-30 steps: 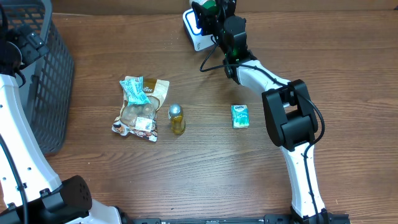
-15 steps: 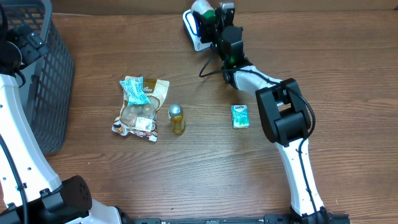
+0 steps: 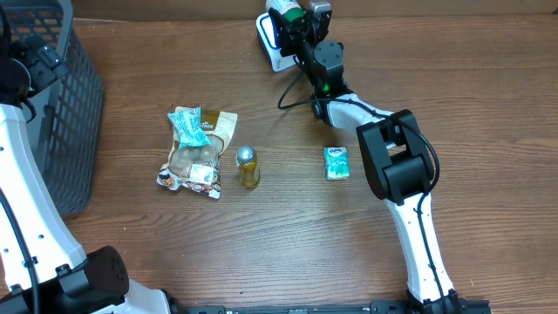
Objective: Scan the item barcode
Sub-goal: 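Carry the jar to the white scanner and hold its label there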
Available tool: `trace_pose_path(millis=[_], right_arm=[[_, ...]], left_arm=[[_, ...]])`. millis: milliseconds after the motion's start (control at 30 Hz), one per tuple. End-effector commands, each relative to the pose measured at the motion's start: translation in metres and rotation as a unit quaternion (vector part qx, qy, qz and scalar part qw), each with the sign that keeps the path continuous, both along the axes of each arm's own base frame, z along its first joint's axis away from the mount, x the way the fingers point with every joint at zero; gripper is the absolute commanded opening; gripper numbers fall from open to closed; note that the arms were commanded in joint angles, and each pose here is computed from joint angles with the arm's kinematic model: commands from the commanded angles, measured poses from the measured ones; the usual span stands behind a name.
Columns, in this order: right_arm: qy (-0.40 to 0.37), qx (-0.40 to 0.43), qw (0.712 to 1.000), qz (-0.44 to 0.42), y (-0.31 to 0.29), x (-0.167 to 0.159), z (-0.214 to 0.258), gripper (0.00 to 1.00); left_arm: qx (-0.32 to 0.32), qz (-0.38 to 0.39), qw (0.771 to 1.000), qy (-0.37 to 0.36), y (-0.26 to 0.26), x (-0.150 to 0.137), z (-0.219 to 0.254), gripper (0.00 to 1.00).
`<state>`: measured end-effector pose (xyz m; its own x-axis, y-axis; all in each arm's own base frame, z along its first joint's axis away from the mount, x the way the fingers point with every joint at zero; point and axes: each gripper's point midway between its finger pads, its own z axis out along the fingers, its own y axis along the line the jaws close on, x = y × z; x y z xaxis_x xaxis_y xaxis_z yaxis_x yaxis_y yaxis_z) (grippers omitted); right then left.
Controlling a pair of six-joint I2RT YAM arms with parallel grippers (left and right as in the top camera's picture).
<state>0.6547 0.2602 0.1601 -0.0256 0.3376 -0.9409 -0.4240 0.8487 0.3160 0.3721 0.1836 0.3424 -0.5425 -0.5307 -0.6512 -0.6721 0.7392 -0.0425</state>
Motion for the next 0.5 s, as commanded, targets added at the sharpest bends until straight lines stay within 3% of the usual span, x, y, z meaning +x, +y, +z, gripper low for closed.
trace_pose_path(millis=[0,133,267,467], right_arm=[[-0.068,0.024,0.997,0.005,-0.006,-0.012,0.114,0.13],[-0.011,0.003,1.000,-0.001,-0.018,-0.020,0.144,0.11],[0.119,-0.042,0.992,-0.013,-0.043,-0.043,0.143,0.12],[0.342,-0.104,0.933,-0.051,-0.115,-0.110,0.097,0.13]], left_arm=[[0.007,-0.005,1.000,0.001,0.002,0.001,0.002,1.00],[0.007,-0.005,1.000,0.001,0.002,0.001,0.002,1.00],[0.007,-0.005,1.000,0.001,0.002,0.001,0.002,0.99],[0.007,-0.005,1.000,0.001,0.002,0.001,0.002,1.00]])
